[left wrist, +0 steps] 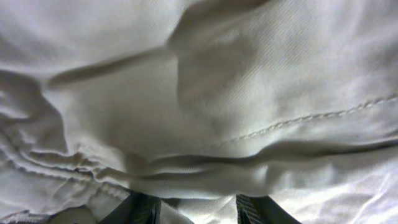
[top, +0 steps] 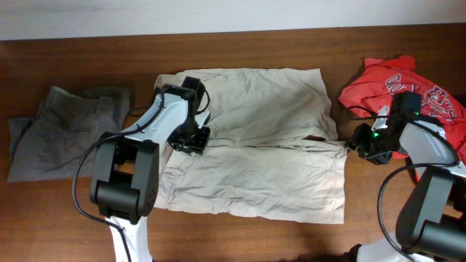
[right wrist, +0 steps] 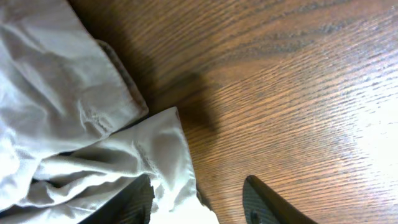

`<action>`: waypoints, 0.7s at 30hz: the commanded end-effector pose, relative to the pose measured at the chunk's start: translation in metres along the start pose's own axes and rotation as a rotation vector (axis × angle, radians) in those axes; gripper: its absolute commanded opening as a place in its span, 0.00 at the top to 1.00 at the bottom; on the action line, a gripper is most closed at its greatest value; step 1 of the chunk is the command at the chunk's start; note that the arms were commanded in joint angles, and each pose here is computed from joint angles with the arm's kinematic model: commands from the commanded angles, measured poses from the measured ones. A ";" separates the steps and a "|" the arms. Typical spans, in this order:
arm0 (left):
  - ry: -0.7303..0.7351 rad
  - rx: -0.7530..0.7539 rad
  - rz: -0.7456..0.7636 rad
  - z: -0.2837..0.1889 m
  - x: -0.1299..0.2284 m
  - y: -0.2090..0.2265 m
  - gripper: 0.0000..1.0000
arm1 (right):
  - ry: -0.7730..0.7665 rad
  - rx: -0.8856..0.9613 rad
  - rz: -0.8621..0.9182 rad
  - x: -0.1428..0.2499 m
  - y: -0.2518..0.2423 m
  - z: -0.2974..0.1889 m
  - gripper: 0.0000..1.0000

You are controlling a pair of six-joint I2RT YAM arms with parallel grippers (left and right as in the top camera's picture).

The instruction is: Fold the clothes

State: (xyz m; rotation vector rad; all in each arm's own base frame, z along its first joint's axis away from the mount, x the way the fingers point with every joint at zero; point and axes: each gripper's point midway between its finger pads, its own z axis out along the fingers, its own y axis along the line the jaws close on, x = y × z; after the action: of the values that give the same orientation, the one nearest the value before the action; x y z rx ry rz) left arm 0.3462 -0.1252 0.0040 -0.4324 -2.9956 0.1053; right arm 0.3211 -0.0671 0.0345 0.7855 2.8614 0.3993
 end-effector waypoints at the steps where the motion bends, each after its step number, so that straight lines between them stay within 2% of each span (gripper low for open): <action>1: -0.034 -0.003 0.000 -0.020 -0.009 0.002 0.61 | -0.075 -0.057 -0.055 -0.011 0.016 -0.025 0.47; 8: -0.280 -0.054 0.013 -0.129 -0.029 0.002 0.60 | -0.207 -0.102 -0.110 -0.005 0.035 -0.084 0.46; 11: -0.414 -0.147 0.001 -0.180 -0.023 0.014 0.60 | -0.287 -0.145 -0.152 0.005 0.049 -0.118 0.42; 14: -0.488 -0.238 -0.034 -0.213 -0.010 0.028 0.60 | -0.342 -0.173 -0.223 0.016 0.063 -0.140 0.37; 17: -0.512 -0.256 -0.056 -0.226 0.001 0.031 0.60 | -0.362 -0.197 -0.292 0.035 0.081 -0.154 0.27; 19: -0.462 -0.247 -0.051 -0.214 0.008 0.030 0.59 | -0.333 -0.206 -0.333 0.049 0.092 -0.152 0.20; 21: -0.419 -0.249 -0.050 -0.195 0.011 0.032 0.59 | -0.300 -0.209 -0.358 0.057 0.098 -0.147 0.19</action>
State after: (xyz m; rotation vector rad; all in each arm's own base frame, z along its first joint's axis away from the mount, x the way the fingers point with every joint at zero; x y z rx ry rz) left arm 0.3740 -0.0912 0.2262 -0.4443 -3.5249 -0.1414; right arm 0.2897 -0.0071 0.1954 0.3512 2.5348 0.4397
